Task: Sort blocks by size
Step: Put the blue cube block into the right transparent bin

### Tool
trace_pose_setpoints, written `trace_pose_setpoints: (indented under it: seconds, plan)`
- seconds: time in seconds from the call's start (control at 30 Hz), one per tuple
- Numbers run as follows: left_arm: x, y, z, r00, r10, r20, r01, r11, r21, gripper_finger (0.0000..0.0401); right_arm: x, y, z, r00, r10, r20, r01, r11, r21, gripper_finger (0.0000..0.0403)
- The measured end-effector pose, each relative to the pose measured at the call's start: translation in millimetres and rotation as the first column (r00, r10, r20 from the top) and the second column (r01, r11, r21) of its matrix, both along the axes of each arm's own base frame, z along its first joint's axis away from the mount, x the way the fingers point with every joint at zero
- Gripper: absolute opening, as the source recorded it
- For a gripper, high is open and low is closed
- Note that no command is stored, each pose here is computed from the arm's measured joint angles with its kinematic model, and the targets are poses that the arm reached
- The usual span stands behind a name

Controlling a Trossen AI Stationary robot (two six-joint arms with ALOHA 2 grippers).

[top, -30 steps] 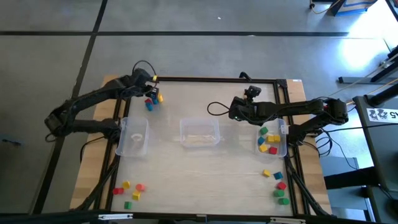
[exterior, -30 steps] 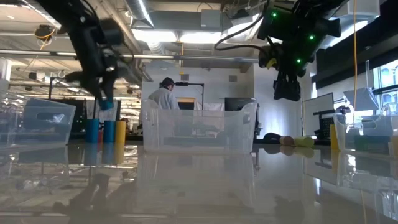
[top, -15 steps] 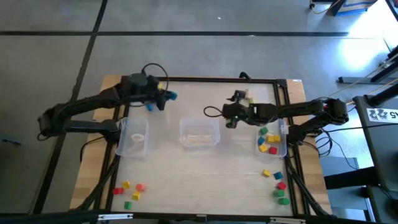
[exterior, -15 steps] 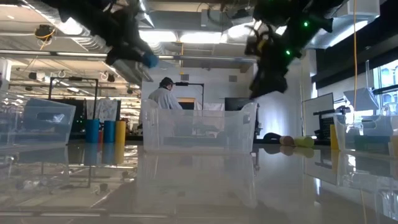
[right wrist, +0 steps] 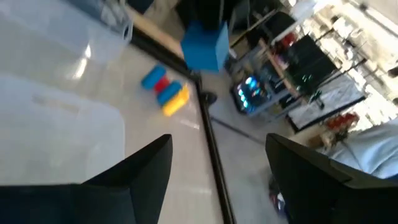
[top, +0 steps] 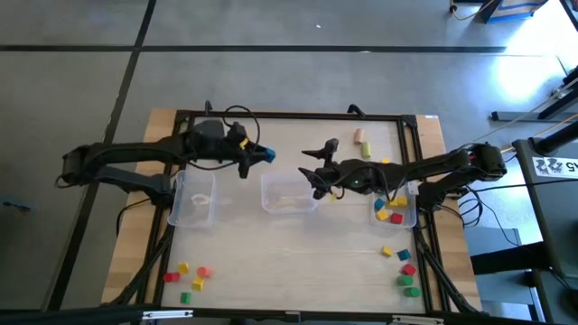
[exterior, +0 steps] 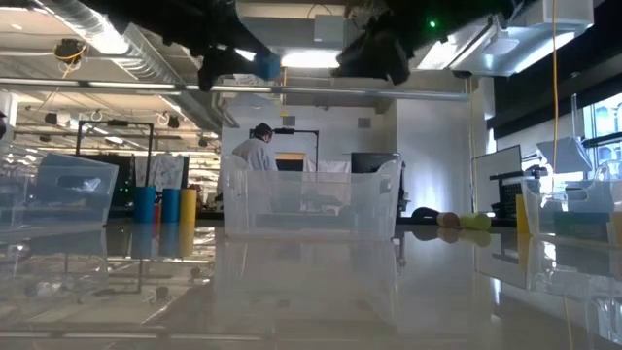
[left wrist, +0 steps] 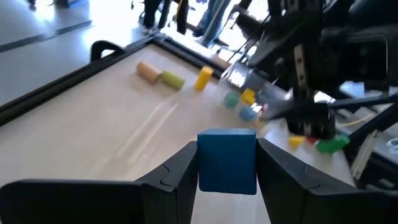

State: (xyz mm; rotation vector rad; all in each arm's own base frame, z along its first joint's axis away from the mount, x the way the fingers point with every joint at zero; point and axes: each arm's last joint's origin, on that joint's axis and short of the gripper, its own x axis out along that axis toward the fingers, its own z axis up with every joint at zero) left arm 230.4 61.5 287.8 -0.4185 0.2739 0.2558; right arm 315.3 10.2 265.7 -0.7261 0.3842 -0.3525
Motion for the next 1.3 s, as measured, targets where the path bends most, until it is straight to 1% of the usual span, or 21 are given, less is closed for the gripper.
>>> trace_pose_setpoints:
  seconds: [0.2, 0.4, 0.53, 0.73, 0.87, 0.97, 1.07, 1.17, 1.23, 1.27, 1.3]
  plan:
    - [18, -10, 1, 0.993, -0.053, 0.101, 0.052, 0.999, 0.011, 0.0139, 14, 10, -6, 0.996, 0.036, 0.080, -0.034, 0.999, -0.035, 0.0264]
    - [33, -22, 0, 0.980, -0.099, 0.172, 0.101, 0.995, -0.001, 0.0139, 24, 11, -9, 0.985, 0.027, 0.172, -0.022, 0.999, -0.032, 0.0264]
    - [42, -28, -2, 0.968, -0.121, 0.221, 0.126, 0.992, -0.010, 0.0139, 28, 12, -9, 0.975, 0.043, 0.216, -0.032, 0.998, -0.058, 0.0264]
    - [50, -32, -4, 0.956, -0.133, 0.262, 0.140, 0.990, -0.009, 0.0139, 29, 13, -6, 0.972, 0.075, 0.223, -0.057, 0.995, -0.086, 0.0264]
    - [52, -31, -6, 0.957, -0.131, 0.258, 0.138, 0.990, -0.011, 0.0139, 31, 14, 0, 0.965, 0.125, 0.230, -0.102, 0.989, -0.111, 0.0264]
    - [52, -31, -5, 0.957, -0.129, 0.260, 0.135, 0.991, -0.004, 0.0139, 32, 14, 2, 0.965, 0.132, 0.229, -0.105, 0.987, -0.124, 0.0261]
    - [52, -31, -5, 0.957, -0.128, 0.260, 0.135, 0.991, -0.006, 0.0139, 33, 14, 3, 0.965, 0.134, 0.223, -0.104, 0.984, -0.141, 0.0235]
    - [52, -31, -5, 0.957, -0.127, 0.261, 0.132, 0.991, -0.004, 0.0139, 33, 14, 2, 0.967, 0.135, 0.217, -0.105, 0.984, -0.143, 0.0184]
    - [52, -30, -5, 0.957, -0.120, 0.265, 0.131, 0.991, -0.022, 0.0139, 33, 14, 2, 0.968, 0.135, 0.212, -0.105, 0.983, -0.148, 0.0147]
    - [51, -30, -5, 0.957, -0.117, 0.267, 0.130, 0.991, -0.031, 0.0139, 33, 14, 2, 0.968, 0.135, 0.209, -0.105, 0.983, -0.151, 0.0134]
    - [51, -30, -5, 0.957, -0.114, 0.267, 0.129, 0.991, -0.039, 0.0139, 33, 14, 2, 0.969, 0.135, 0.206, -0.105, 0.983, -0.151, 0.0133]
